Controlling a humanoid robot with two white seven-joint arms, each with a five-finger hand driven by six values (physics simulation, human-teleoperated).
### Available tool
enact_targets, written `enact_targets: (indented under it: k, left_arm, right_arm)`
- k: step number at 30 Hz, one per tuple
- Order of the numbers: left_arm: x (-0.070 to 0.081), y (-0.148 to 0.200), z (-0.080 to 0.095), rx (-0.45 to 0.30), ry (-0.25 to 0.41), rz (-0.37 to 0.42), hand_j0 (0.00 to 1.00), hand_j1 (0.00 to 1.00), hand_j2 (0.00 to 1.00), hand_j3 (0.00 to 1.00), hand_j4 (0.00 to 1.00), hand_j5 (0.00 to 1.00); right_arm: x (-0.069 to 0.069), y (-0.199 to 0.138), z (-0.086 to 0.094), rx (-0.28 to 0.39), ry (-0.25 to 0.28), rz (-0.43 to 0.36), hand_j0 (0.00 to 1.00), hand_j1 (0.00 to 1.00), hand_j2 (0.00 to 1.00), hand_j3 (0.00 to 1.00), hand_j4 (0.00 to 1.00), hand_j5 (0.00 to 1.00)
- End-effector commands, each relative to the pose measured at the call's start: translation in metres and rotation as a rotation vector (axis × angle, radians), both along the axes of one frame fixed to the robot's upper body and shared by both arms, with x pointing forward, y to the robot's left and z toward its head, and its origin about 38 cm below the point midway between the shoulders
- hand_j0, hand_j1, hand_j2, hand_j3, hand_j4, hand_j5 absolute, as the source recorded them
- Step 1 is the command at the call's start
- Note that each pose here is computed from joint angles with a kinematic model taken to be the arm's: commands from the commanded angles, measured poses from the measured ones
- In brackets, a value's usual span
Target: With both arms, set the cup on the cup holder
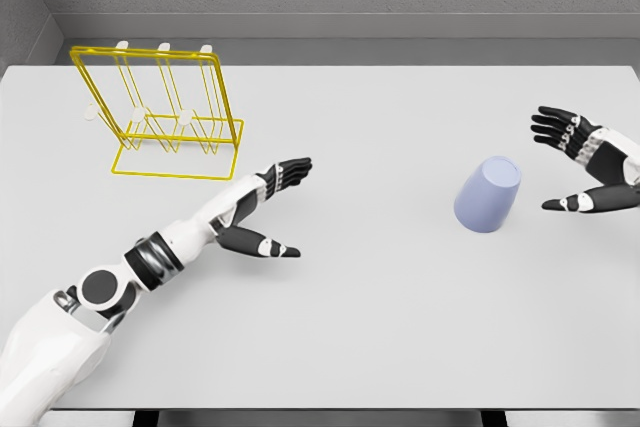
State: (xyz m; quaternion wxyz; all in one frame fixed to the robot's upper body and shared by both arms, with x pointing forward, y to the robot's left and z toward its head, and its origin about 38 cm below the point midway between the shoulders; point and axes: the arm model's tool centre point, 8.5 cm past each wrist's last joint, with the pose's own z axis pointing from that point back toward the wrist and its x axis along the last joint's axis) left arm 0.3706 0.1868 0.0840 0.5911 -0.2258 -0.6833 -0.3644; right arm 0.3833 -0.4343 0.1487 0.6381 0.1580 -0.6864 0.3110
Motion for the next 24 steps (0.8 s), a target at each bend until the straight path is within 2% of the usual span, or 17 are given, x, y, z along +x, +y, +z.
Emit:
enact_targets:
  k: [1, 5, 11, 13, 15, 18, 20, 24]
  left_arm:
    - [-0.001, -0.001, 0.0, 0.016, -0.013, -0.006, 1.0, 1.0, 1.0, 1.0, 1.0, 1.0]
    - [0.0, -0.002, 0.003, 0.016, -0.032, -0.006, 1.0, 1.0, 1.0, 1.0, 1.0, 1.0]
    - [0.0, -0.001, 0.004, 0.01, -0.031, -0.005, 1.0, 1.0, 1.0, 1.0, 1.0, 1.0]
    - [-0.001, -0.001, 0.003, 0.01, -0.031, -0.005, 1.0, 1.0, 1.0, 1.0, 1.0, 1.0]
    - [-0.001, -0.001, 0.003, 0.01, -0.029, -0.005, 1.0, 1.0, 1.0, 1.0, 1.0, 1.0]
    - [-0.002, -0.002, 0.004, 0.007, -0.033, -0.009, 1.0, 1.0, 1.0, 1.0, 1.0, 1.0]
    - [-0.003, -0.001, 0.004, 0.009, -0.032, -0.008, 1.0, 1.0, 1.0, 1.0, 1.0, 1.0]
    - [-0.003, -0.001, 0.005, 0.009, -0.034, -0.01, 1.0, 1.0, 1.0, 1.0, 1.0, 1.0]
  right_arm:
    - [0.0, 0.0, 0.0, 0.006, 0.003, -0.003, 1.0, 1.0, 1.0, 1.0, 1.0, 1.0]
    - [0.002, -0.001, 0.002, 0.012, -0.008, -0.008, 1.0, 1.0, 1.0, 1.0, 1.0, 1.0]
    - [0.001, -0.004, -0.003, -0.028, 0.001, -0.008, 1.0, 1.0, 1.0, 1.0, 1.0, 1.0]
    - [0.0, -0.015, -0.012, -0.097, 0.012, -0.026, 1.0, 1.0, 1.0, 1.0, 1.0, 1.0]
    - [0.001, -0.014, -0.013, -0.123, 0.01, -0.018, 1.0, 1.0, 1.0, 1.0, 1.0, 1.0]
    - [0.006, 0.007, -0.029, -0.078, 0.012, -0.003, 1.0, 1.0, 1.0, 1.0, 1.0, 1.0]
    - [0.005, 0.008, -0.035, -0.118, 0.021, 0.01, 1.0, 1.0, 1.0, 1.0, 1.0, 1.0]
    - [0.004, -0.014, -0.044, -0.139, 0.054, -0.055, 1.0, 1.0, 1.0, 1.0, 1.0, 1.0]
